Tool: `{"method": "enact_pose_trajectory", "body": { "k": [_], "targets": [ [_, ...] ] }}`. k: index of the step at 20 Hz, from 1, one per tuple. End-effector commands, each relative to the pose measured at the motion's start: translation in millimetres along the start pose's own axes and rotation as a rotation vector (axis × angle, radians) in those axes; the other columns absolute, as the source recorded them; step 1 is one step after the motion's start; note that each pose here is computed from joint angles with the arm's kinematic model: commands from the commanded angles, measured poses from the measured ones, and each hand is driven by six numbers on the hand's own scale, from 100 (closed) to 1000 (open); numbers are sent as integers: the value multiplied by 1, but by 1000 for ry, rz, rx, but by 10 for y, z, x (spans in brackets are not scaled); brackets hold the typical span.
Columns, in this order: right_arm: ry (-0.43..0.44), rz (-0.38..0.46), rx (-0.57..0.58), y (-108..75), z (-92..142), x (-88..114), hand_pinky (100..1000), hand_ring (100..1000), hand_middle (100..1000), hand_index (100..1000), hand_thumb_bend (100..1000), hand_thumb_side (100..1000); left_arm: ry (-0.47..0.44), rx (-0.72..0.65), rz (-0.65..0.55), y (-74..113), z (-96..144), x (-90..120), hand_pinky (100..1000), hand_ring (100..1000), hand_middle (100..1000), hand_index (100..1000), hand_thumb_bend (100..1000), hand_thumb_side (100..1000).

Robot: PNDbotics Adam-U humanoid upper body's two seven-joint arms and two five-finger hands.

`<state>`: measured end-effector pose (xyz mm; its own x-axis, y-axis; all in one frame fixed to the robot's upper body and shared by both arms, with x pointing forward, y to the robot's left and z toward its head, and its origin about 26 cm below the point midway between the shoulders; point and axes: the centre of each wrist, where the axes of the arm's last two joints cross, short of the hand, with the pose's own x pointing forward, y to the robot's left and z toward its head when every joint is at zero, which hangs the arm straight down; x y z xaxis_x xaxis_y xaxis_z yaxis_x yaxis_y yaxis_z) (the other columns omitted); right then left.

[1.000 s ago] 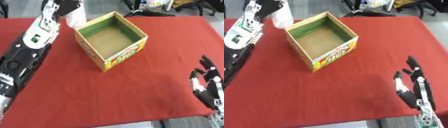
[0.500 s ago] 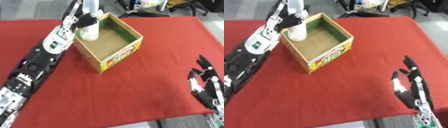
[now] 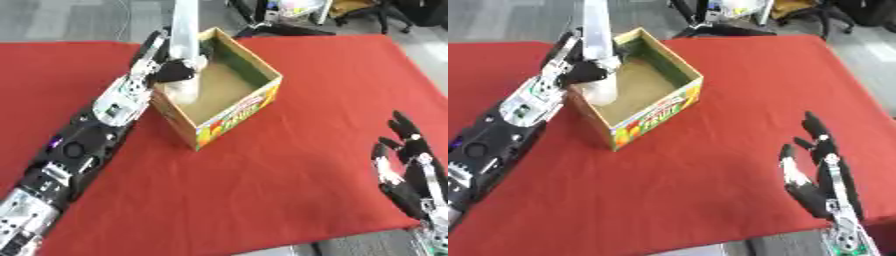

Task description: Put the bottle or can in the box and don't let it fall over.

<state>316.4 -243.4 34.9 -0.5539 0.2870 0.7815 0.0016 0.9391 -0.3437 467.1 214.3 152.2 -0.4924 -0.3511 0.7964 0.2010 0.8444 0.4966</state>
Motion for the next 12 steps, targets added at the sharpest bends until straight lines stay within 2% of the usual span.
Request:
{"method": "enact_pose_trajectory", "body": {
  "k": [1, 4, 9, 10, 11, 12],
  "targets": [
    [-23, 10, -7, -64, -59, 38, 864, 1000, 1000, 1000, 100, 470, -45, 18, -36, 104, -28, 99, 757, 882, 801, 737, 692, 442],
    [-22, 11, -8, -69, -54, 36, 864, 1000, 1000, 1000, 100, 470, -65, 32, -33, 137, 5, 113, 806, 950, 891, 795, 794, 541],
    [-16, 17, -11, -85, -38, 26, 864, 1000, 1000, 1000, 100, 470, -110, 73, -5, 248, 60, 194, 824, 980, 940, 818, 808, 598],
    [-16, 17, -11, -87, -37, 26, 864, 1000, 1000, 1000, 100, 470, -116, 83, 2, 274, 73, 213, 823, 979, 940, 818, 782, 761],
    [-14, 19, -12, -93, -32, 23, 864, 1000, 1000, 1000, 100, 470, -124, 97, 8, 310, 89, 237, 823, 978, 938, 818, 797, 600],
    [-12, 21, -14, -99, -28, 20, 864, 1000, 1000, 1000, 100, 470, -132, 109, 14, 345, 107, 264, 822, 976, 936, 818, 786, 607]
  ]
}}
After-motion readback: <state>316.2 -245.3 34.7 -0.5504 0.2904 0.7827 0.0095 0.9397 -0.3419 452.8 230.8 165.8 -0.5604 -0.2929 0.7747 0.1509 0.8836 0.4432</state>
